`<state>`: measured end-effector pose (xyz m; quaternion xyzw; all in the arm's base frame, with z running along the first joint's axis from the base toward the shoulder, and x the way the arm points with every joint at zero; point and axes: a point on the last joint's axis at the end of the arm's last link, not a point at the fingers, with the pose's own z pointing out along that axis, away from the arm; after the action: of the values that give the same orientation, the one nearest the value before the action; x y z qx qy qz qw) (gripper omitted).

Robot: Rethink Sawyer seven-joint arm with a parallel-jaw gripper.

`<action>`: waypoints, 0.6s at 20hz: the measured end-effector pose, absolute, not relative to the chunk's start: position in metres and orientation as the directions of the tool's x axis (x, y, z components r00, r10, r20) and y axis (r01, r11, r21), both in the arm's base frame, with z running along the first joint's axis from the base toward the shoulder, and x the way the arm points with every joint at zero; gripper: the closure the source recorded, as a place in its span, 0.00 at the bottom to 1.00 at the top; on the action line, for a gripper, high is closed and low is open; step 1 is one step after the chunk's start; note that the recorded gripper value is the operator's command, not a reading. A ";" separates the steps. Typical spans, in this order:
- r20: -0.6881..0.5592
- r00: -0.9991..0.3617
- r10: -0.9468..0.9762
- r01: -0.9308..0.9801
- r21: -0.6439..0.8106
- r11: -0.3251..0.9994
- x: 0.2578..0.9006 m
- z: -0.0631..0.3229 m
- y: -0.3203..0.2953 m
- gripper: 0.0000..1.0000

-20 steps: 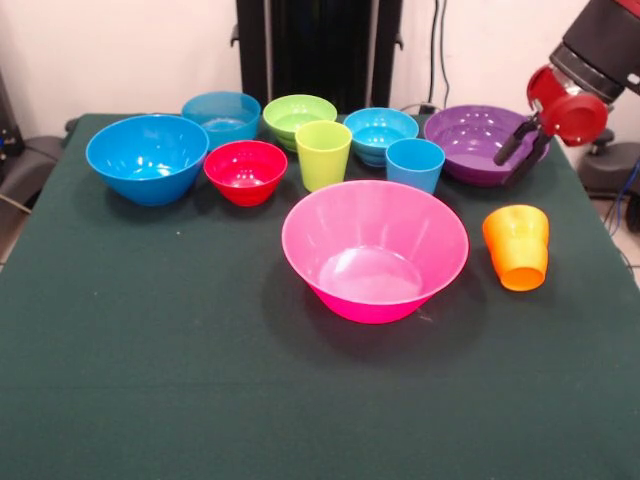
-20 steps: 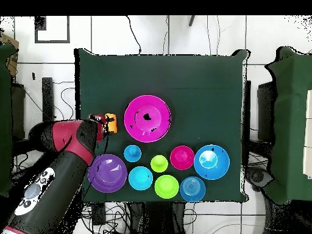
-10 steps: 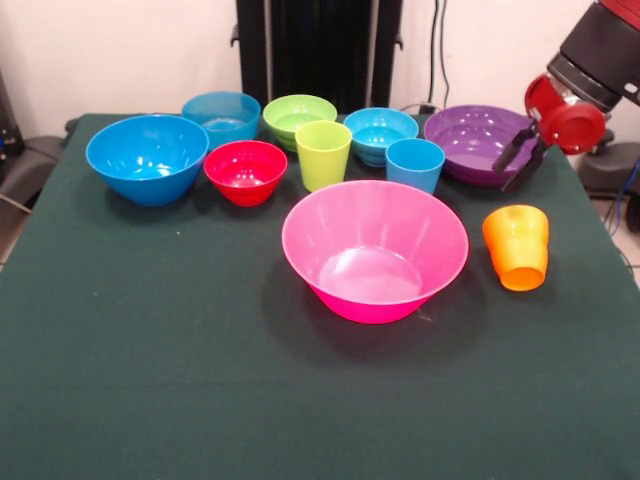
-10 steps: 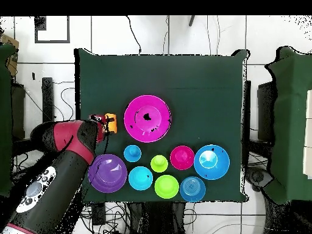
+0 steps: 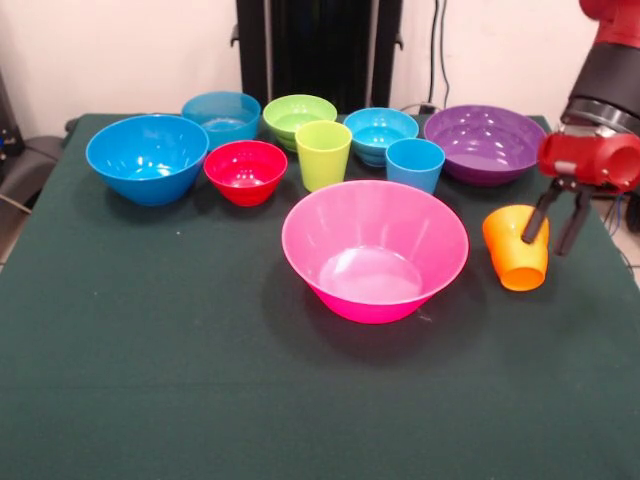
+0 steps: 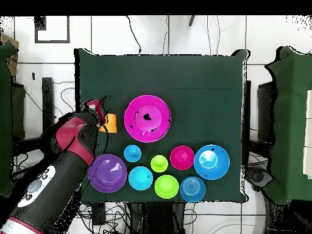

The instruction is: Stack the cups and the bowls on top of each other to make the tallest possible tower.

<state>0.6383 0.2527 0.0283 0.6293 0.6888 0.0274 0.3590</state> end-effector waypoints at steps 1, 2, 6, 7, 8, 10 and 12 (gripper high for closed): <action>-0.462 0.046 0.885 0.838 0.500 0.217 0.639 0.026 0.254 0.00; -0.465 0.043 0.884 0.829 0.511 0.228 0.639 0.024 0.255 0.00; -0.472 0.029 0.881 0.799 0.540 0.263 0.634 0.005 0.264 0.00; -0.473 0.028 0.881 0.801 0.538 0.264 0.633 0.002 0.265 0.00; -0.475 0.027 0.880 0.802 0.535 0.264 0.631 0.000 0.264 0.00; -0.476 0.029 0.879 0.805 0.532 0.261 0.630 -0.001 0.262 0.00; -0.476 0.034 0.879 0.809 0.529 0.255 0.627 -0.001 0.259 0.00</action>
<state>0.6271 0.2590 -0.0007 0.6086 0.6934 0.0455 0.3830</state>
